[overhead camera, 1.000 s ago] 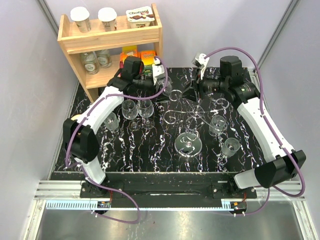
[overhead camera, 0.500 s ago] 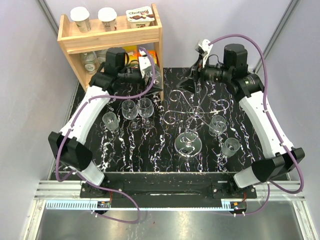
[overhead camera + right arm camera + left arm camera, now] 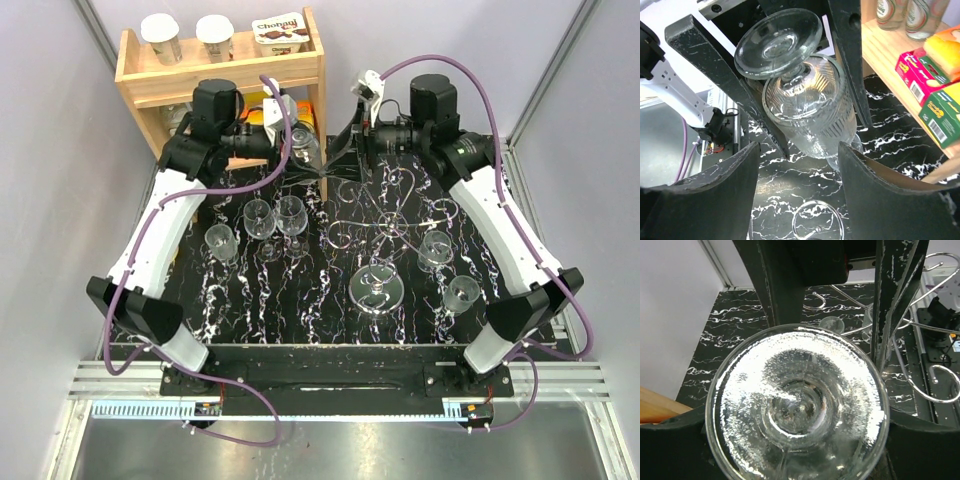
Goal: Place the wine glass upside down on the wine glass rack
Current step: Adjust the wine glass.
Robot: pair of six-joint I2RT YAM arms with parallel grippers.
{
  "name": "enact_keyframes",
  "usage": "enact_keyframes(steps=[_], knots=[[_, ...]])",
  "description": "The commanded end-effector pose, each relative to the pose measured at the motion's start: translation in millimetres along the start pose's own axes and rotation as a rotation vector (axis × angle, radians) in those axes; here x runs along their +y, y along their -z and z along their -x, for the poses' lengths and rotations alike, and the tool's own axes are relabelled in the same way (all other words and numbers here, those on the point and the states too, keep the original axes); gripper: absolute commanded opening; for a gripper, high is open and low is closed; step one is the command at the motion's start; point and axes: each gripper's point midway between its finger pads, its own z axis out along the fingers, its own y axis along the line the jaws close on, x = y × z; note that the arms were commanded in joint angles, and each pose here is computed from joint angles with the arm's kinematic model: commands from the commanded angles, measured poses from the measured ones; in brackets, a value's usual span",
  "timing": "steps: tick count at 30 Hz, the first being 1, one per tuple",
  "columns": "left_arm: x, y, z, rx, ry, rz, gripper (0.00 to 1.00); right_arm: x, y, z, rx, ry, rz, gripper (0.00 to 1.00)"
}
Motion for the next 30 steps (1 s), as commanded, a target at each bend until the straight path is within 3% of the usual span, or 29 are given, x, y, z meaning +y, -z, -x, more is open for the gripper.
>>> enact_keyframes(steps=[1, 6, 10, 19, 30], knots=[[-32, 16, 41, -0.085, -0.061, -0.052, 0.00, 29, 1, 33, -0.063, 0.075, 0.063, 0.69], [-40, 20, 39, -0.080, -0.042, -0.046, 0.00, 43, 2, 38, -0.069, 0.104, 0.083, 0.70], [-44, 21, 31, -0.063, -0.012, -0.037, 0.00, 58, 2, 40, -0.067, 0.128, 0.113, 0.80], [-54, 14, 15, -0.027, 0.042, -0.041, 0.00, 72, -2, 44, -0.064, 0.178, 0.122, 0.81], [-75, -3, 17, -0.037, 0.099, -0.116, 0.00, 77, -18, 33, -0.044, 0.164, 0.151, 0.68]])
